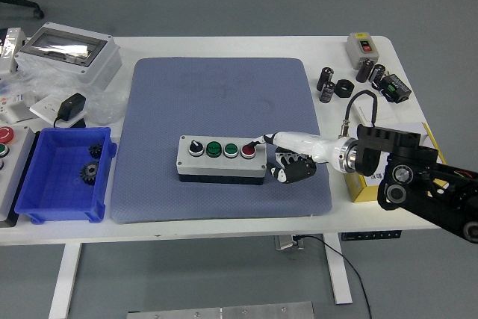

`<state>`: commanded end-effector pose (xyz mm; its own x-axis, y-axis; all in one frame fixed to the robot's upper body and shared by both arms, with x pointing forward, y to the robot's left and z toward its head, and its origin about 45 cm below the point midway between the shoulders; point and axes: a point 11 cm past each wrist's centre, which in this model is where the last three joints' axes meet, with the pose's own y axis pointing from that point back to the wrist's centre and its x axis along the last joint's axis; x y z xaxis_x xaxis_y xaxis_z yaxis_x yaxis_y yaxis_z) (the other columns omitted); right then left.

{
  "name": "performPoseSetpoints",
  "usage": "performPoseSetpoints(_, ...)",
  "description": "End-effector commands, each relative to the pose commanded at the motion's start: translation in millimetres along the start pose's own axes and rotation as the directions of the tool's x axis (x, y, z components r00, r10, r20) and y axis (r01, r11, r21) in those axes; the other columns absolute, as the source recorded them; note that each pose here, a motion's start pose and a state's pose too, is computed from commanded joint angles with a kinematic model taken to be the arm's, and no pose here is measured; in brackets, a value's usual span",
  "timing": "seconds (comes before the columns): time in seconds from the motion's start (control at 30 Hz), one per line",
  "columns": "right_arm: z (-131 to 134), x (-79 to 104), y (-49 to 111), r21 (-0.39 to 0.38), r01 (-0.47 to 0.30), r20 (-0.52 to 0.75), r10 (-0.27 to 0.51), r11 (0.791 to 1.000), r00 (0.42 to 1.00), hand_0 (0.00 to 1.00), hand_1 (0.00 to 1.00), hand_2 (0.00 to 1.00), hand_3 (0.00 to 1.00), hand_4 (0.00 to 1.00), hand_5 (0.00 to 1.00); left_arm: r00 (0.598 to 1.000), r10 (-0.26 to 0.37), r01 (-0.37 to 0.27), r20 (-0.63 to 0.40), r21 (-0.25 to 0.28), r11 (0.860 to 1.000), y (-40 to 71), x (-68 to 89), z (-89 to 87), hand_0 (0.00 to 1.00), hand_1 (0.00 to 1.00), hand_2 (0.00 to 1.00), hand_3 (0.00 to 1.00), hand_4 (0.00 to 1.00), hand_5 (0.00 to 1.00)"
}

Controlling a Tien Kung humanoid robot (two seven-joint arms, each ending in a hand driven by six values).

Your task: Pick up the button,place it on the desk,press the button,press the button

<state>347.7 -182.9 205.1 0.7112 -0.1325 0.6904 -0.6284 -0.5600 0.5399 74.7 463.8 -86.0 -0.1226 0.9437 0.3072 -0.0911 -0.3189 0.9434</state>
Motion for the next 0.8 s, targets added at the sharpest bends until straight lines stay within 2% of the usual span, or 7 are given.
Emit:
performPoseSetpoints(0.23, -2.4, 3.0, 0.4, 0.012, -0.024, -0.009, 0.024, 1.0, 1.0, 0.051, 0.123, 0.149, 0.864, 0.248, 0.109, 1.0, -0.001, 0.001, 0.0, 0.001, 1.0, -0.1, -0.6, -0.7, 0.513, 0.493, 0.484, 0.776, 0.002, 0.002)
performPoseSetpoints(0.8, -2.6, -2.6, -2.7, 0.0, -0.019, -0.055, 0.019, 1.0, 0.998, 0.057, 0.124, 0.149, 0.856, 0.239, 0.1, 1.0, -0.002, 0.002, -0.001, -0.002, 1.0, -0.1, -0.7, 0.0, 0.514, 0.493, 0.484, 0.775, 0.002, 0.002)
